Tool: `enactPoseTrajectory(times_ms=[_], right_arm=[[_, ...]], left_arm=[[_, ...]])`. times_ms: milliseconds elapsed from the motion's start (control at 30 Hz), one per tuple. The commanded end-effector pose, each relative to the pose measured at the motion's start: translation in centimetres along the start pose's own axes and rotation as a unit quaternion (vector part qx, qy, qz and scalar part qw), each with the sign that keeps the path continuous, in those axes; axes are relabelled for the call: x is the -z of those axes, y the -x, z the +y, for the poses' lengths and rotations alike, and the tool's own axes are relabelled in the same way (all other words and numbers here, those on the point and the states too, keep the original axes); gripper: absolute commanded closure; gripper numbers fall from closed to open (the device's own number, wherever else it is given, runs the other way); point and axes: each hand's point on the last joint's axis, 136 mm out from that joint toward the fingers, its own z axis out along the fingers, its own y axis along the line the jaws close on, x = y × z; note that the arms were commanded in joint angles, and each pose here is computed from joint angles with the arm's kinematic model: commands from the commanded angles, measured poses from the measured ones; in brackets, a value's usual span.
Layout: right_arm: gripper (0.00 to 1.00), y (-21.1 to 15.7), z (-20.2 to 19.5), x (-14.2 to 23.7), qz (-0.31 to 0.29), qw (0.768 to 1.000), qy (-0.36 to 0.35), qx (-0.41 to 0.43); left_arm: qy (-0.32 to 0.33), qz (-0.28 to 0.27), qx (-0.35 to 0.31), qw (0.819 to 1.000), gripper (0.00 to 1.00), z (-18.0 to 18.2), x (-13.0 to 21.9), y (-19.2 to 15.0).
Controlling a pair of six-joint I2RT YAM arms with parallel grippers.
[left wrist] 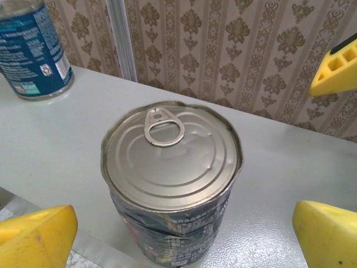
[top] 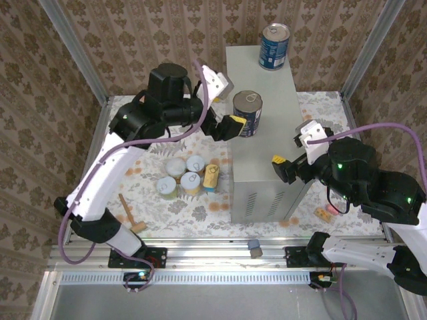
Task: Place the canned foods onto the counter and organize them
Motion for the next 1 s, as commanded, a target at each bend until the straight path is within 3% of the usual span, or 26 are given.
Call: enactPoseTrajectory(times_ms=[0, 300, 700, 967], right_arm=[[0.00, 0.8, 0.5, -0.1, -0.016, 1.000, 0.013, -0.004], [0.00, 0.1, 0.3, 0.3, -0.010, 1.000, 0.012, -0.009], [0.00, -0.9, -0.1, 0.5, -0.015, 1.000, 0.000, -0.017], [0.00, -1.6, -0.5, 1.2, -0.019, 0.999, -0.002, -0.026]], left_arm=[[-0.008, -0.019, 0.001, 1.000, 0.00, 0.2, -1.3, 0.5], [-0.002, -0.045, 0.015, 0.999, 0.03, 0.8, -4.2, 0.9], [0.048, -0.056, 0.000, 0.997, 0.25, 4.2, -7.4, 1.6], [0.108, -0.064, -0.018, 0.992, 0.35, 9.0, -9.7, 2.9]])
